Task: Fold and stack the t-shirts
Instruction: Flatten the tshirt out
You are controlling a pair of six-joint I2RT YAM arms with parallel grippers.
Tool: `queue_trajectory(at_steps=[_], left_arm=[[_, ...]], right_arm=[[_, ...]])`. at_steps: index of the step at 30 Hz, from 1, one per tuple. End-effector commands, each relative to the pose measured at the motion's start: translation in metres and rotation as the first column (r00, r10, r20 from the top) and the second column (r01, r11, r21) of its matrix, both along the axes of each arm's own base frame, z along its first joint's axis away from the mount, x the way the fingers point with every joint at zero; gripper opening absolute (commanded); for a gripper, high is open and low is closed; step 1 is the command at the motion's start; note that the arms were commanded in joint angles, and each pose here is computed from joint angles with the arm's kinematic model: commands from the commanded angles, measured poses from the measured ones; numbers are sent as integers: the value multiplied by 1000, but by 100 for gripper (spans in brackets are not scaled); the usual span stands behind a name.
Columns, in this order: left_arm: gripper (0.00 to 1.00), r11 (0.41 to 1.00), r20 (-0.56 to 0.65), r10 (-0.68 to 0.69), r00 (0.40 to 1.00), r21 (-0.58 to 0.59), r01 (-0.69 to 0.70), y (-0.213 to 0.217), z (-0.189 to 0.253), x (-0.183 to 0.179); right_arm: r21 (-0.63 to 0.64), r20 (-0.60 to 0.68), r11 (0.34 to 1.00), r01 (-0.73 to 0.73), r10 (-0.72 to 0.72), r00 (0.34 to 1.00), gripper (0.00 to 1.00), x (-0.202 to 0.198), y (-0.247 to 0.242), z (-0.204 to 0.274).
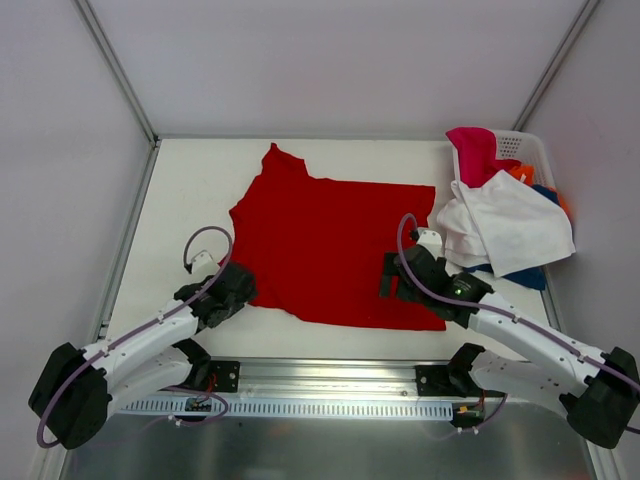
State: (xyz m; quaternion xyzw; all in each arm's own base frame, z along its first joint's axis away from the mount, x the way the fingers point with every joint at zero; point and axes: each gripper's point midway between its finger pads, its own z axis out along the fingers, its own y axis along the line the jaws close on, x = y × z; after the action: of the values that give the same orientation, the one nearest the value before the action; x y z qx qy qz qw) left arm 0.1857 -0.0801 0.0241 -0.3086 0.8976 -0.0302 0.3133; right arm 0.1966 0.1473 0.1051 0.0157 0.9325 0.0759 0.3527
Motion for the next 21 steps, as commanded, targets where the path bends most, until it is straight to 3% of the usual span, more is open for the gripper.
queue_trajectory(at_steps=[1,6,15,21], left_arm=[[84,989,20,145,989,39,-146,26,-6,-11],[84,982,83,179,980,50,-184,38,-6,-10],[78,974,159,227,961,-61,-220,41,-6,-14],[76,974,154,226,962,-30,-224,42,0,-11]], right_arm=[[63,14,996,63,-64,998,93,-8,-4,2],[49,7,997,51,-51,999,93,-14,-4,-2],[-35,-1,999,11,-11,1000,92,-14,9,-5],[-97,-15,995,-25,23,1000,93,-11,28,-10]])
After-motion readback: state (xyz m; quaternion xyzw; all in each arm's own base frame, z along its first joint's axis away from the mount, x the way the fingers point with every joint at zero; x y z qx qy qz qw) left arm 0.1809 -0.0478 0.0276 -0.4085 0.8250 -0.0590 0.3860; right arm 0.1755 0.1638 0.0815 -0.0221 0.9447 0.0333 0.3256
